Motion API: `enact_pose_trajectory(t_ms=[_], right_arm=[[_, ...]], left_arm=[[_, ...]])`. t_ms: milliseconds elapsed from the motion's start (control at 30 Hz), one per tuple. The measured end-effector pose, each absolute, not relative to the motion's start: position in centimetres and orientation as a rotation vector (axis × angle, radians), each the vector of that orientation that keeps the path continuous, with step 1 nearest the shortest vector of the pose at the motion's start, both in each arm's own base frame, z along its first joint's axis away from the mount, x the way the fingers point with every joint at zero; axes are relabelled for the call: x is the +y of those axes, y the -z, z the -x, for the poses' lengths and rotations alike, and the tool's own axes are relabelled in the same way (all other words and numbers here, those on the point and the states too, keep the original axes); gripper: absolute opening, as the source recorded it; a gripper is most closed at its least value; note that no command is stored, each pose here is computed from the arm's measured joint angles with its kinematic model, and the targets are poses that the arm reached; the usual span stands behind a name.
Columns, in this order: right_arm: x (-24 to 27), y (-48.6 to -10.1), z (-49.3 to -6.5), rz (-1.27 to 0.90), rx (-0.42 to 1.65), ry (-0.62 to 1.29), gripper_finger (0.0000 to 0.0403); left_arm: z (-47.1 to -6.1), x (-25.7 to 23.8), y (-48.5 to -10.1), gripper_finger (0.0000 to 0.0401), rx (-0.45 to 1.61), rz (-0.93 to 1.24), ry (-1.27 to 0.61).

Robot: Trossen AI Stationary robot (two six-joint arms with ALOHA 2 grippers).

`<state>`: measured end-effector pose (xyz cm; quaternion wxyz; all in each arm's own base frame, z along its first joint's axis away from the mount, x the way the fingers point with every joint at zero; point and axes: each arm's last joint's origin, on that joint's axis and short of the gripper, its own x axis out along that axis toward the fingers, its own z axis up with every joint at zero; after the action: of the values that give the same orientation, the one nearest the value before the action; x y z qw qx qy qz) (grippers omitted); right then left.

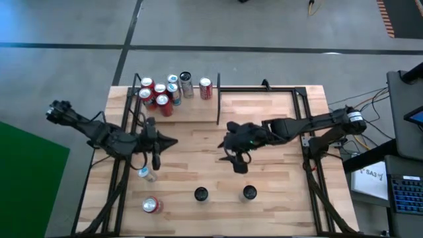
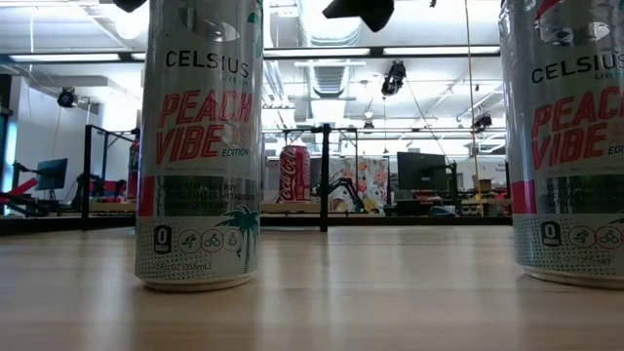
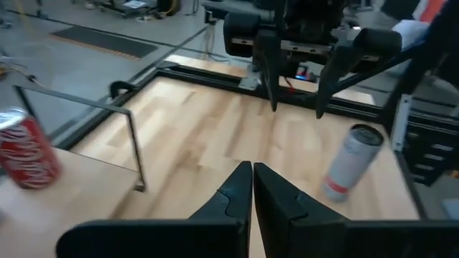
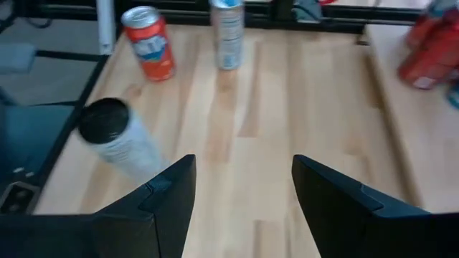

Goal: Place canned beverage on shelf
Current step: Adjust the red dark soda can on the shelf

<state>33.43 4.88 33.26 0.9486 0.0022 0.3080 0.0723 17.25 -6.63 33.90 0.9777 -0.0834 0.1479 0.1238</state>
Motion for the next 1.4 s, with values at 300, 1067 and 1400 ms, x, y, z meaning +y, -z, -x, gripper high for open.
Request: enact_pose_trajectory(t_ms=[300, 1067, 1400], right_arm=[[8.7, -33.0, -32.6, 0.023, 0.638, -0.176, 0.0219], [16.0, -28.8, -29.8, 0.159, 0.55, -0.215, 0.0219], [16.2, -28.1, -29.6, 0.141, 0.52, -0.154, 0.0219]], left_arm=[[-18.6, -8.7, -32.8, 0.0, 0.335, 0.184, -0.198], [-20.1, -12.2, -32.5, 0.0, 0.454, 0.232, -0.166], [-19.1, -9.4, -31.6, 0.0, 0.516, 0.173, -0.472]])
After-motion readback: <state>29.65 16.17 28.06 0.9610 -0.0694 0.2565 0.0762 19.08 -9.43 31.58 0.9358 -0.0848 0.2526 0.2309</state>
